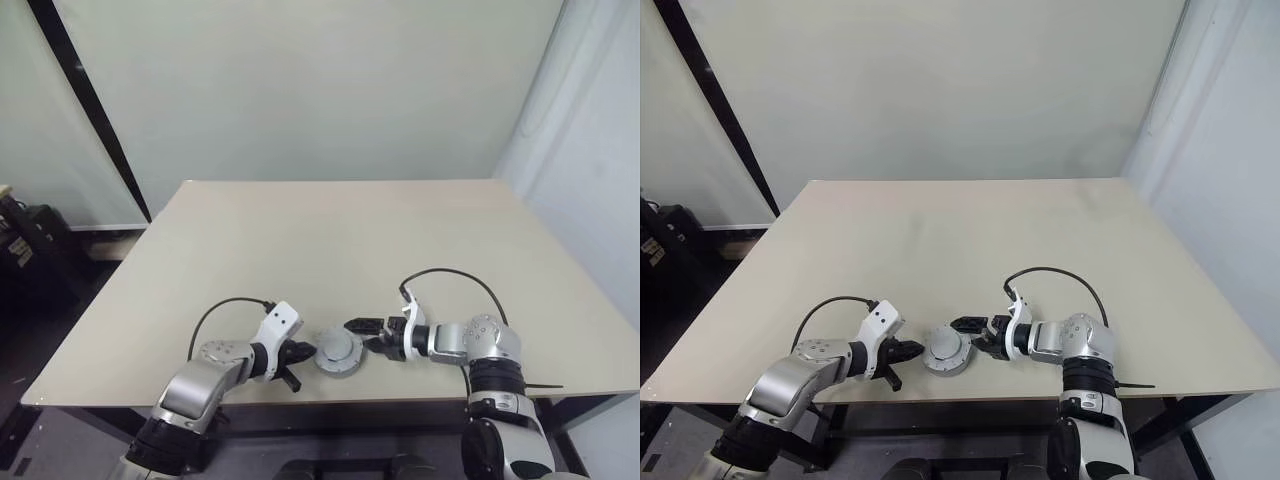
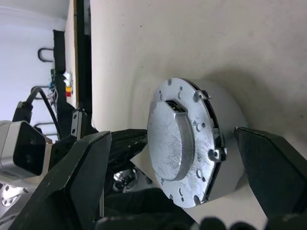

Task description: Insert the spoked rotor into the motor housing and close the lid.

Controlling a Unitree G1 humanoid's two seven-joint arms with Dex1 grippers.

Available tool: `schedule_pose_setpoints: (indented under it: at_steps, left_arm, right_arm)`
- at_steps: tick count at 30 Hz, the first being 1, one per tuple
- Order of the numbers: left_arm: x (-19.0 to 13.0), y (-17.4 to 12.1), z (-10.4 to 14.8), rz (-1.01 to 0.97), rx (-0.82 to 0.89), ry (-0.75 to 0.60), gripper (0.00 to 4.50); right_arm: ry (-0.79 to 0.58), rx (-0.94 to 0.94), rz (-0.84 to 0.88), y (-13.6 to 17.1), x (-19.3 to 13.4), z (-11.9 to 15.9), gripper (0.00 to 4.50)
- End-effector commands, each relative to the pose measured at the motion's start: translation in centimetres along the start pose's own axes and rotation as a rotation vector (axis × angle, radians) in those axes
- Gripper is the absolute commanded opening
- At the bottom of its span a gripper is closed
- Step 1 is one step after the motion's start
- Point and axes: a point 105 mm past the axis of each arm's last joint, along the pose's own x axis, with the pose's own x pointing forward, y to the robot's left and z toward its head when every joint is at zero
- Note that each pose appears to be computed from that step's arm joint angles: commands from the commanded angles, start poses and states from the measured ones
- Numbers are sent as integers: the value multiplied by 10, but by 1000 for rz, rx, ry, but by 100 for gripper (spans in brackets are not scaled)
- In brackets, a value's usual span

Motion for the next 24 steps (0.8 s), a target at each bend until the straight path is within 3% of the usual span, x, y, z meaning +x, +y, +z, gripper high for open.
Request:
schedule_pose_setpoints:
  at_steps: [1, 7, 18, 21, 24]
  left_arm:
    - [7, -8, -3, -26, 10, 25, 0]
    - [7, -8, -3, -26, 11, 25, 0]
    - [7, -8, -3, -27, 10, 24, 0]
    - [7, -8, -3, -25, 10, 24, 0]
    - [7, -8, -3, -24, 11, 25, 0]
  right_arm:
    - [36, -10, 47, 13, 10, -9, 445]
    - [20, -20, -7, 3, 5, -5, 445]
    - [40, 41, 63, 12, 21, -21, 445]
    - [35, 58, 66, 12, 23, -22, 388]
    - [23, 81, 77, 13, 24, -21, 288]
